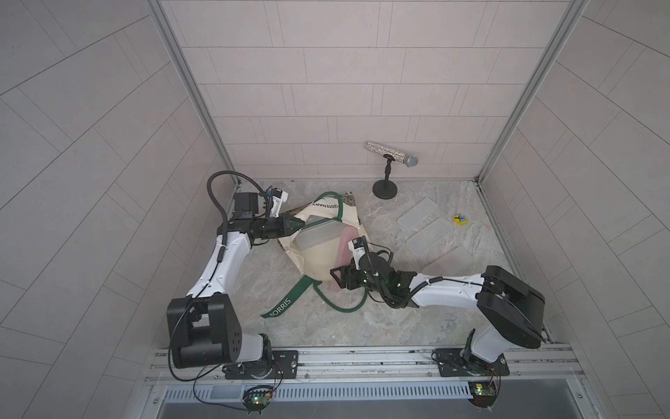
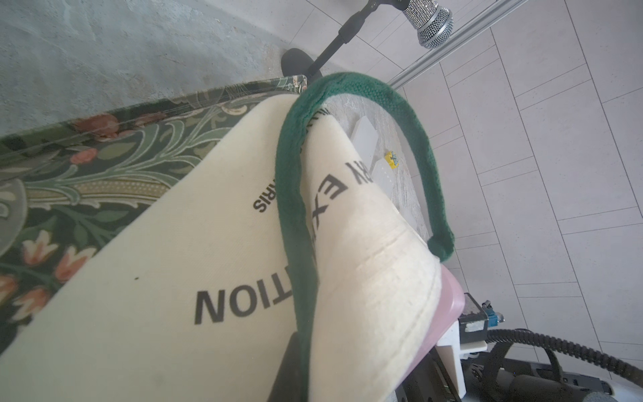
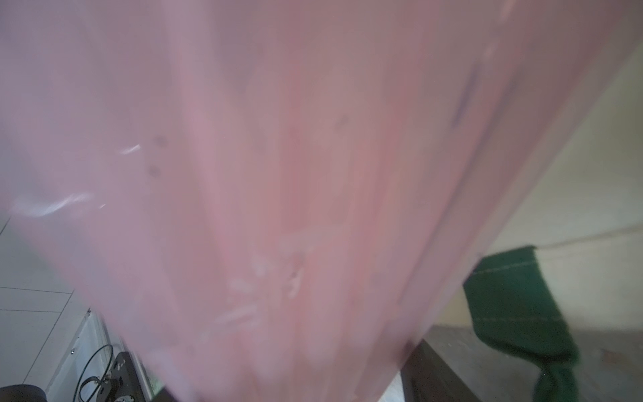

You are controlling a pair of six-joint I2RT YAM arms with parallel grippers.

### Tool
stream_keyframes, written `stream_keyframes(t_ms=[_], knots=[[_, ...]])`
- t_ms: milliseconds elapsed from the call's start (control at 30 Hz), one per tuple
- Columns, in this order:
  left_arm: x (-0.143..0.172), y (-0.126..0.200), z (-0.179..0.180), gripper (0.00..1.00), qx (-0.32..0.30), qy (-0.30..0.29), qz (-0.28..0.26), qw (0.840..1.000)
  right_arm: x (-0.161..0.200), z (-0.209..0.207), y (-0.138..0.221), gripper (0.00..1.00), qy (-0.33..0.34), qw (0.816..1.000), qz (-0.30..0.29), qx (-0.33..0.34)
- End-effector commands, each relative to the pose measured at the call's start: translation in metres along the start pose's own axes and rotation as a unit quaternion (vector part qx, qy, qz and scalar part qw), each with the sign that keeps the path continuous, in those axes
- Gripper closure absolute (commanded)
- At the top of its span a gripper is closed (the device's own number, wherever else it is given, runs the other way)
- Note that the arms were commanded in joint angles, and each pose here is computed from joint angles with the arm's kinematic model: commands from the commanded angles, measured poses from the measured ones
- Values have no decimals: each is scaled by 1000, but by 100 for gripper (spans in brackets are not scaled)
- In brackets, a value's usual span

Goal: Take out the pencil case from the canvas bag
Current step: Pick up the pencil case from the canvas bag.

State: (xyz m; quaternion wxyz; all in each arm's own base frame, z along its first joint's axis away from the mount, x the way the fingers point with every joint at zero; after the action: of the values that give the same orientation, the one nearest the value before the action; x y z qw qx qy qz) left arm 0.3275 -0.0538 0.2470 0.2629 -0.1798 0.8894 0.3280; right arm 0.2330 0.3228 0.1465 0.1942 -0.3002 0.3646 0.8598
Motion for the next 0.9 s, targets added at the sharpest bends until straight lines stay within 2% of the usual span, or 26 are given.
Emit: stream_keyframes(t_ms=[0, 367, 867], knots=[[-5, 7, -7, 100, -1, -21, -18, 1000, -5, -4, 17, 36, 16, 999, -19, 20], [-6, 8, -10, 100, 5, -24, -20, 1000, -6, -21, 45, 35, 41, 996, -25, 76], [-6, 11, -13, 100, 12, -29, -25, 999, -26, -49, 94, 34, 75, 978, -41, 188]])
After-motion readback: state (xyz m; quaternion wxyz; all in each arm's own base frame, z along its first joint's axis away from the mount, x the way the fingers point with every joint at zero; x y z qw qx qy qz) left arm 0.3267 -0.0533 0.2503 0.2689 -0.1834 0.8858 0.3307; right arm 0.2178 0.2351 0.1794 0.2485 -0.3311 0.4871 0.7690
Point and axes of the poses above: each gripper's point midway between its finger pads, its own y axis back along the fingers, its own z axis along the line the jaws close on, x = y × z, the point moved 6 cm from there along y, back along the fingers, and after that the axes turned 2 degrees about -y, right-handed, at the moved point
